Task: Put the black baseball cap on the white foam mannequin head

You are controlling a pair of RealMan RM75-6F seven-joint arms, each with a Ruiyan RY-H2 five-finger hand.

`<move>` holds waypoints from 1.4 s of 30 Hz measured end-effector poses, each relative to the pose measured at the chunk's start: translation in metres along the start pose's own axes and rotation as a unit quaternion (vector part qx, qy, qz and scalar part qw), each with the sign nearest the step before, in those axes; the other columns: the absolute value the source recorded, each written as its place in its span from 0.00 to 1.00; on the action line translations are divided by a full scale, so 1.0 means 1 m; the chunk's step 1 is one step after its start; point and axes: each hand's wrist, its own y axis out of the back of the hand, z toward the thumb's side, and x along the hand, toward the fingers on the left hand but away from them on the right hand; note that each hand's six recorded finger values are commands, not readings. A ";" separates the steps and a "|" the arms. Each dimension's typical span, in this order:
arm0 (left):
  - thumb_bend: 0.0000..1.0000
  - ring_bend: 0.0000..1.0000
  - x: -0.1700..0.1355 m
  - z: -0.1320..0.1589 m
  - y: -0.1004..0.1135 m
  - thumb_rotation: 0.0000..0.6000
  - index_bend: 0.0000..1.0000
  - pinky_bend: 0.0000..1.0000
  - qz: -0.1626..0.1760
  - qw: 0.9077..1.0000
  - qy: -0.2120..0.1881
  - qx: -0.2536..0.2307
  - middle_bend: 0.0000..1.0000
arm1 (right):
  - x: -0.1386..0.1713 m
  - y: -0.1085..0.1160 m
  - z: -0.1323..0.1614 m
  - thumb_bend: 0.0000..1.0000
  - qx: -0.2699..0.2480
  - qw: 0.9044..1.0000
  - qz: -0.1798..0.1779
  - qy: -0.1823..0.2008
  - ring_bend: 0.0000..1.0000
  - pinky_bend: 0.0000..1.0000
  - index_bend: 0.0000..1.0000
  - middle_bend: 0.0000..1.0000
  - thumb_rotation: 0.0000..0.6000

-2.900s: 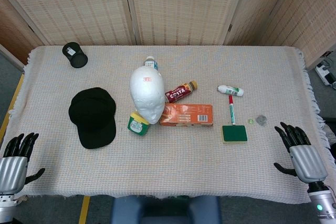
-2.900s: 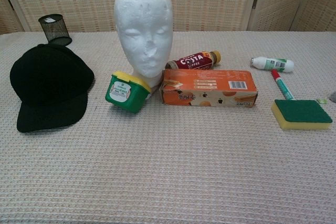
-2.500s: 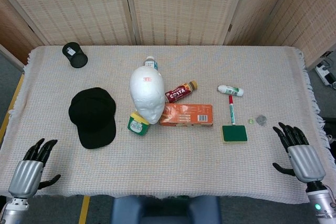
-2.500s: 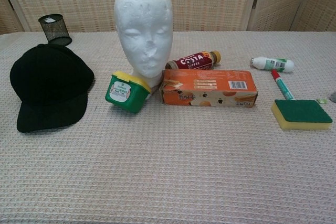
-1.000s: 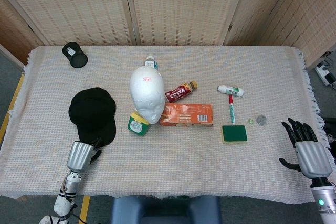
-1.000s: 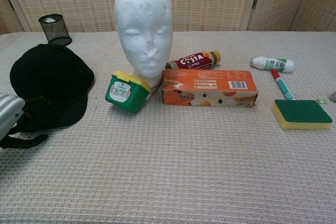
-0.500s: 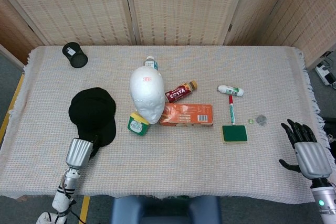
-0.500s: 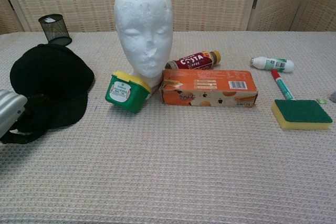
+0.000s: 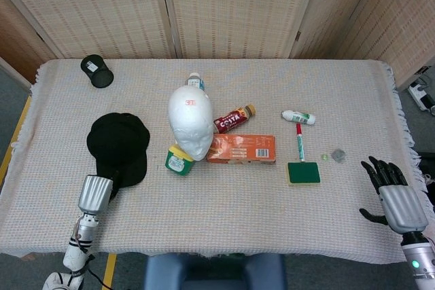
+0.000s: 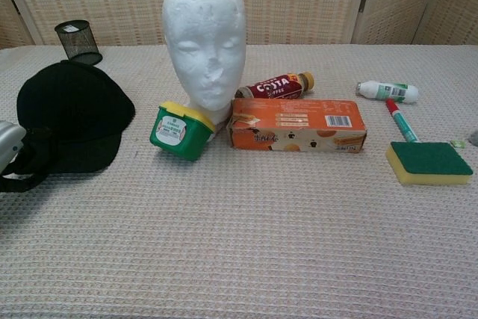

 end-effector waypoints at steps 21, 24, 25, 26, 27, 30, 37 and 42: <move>0.47 1.00 0.028 -0.060 0.080 1.00 0.76 1.00 0.171 0.983 0.066 -0.019 1.00 | 0.009 0.002 0.009 0.09 -0.012 1.000 0.010 0.026 0.00 0.00 0.00 0.00 1.00; 0.47 1.00 0.035 -0.067 0.099 1.00 0.76 1.00 0.209 0.975 0.069 -0.026 1.00 | 0.011 0.003 0.010 0.09 -0.015 0.999 0.011 0.028 0.00 0.00 0.00 0.00 1.00; 0.48 1.00 0.038 -0.069 0.104 1.00 0.76 1.00 0.220 0.973 0.068 -0.027 1.00 | 0.011 0.003 0.011 0.09 -0.016 0.999 0.011 0.028 0.00 0.00 0.00 0.00 1.00; 0.48 1.00 0.041 -0.070 0.109 1.00 0.76 1.00 0.230 0.970 0.067 -0.027 1.00 | 0.012 0.004 0.011 0.09 -0.017 0.999 0.011 0.029 0.00 0.00 0.00 0.00 1.00; 0.48 1.00 0.045 -0.071 0.115 1.00 0.76 1.00 0.242 0.968 0.067 -0.027 1.00 | 0.012 0.005 0.011 0.09 -0.019 0.999 0.010 0.029 0.00 0.00 0.00 0.00 1.00; 0.49 1.00 0.056 -0.074 0.131 1.00 0.76 1.00 0.271 0.960 0.066 -0.027 1.00 | 0.014 0.007 0.010 0.09 -0.022 0.999 0.008 0.029 0.00 0.00 0.00 0.00 1.00; 0.49 1.00 0.092 -0.070 0.174 1.00 0.76 1.00 0.341 0.939 0.049 -0.018 1.00 | 0.015 0.012 0.007 0.09 -0.030 0.999 0.006 0.026 0.00 0.00 0.00 0.00 1.00; 0.49 1.00 0.122 -0.049 0.200 1.00 0.76 1.00 0.379 0.925 0.030 -0.023 1.00 | 0.014 0.014 0.003 0.09 -0.033 0.999 0.005 0.022 0.00 0.00 0.00 0.00 1.00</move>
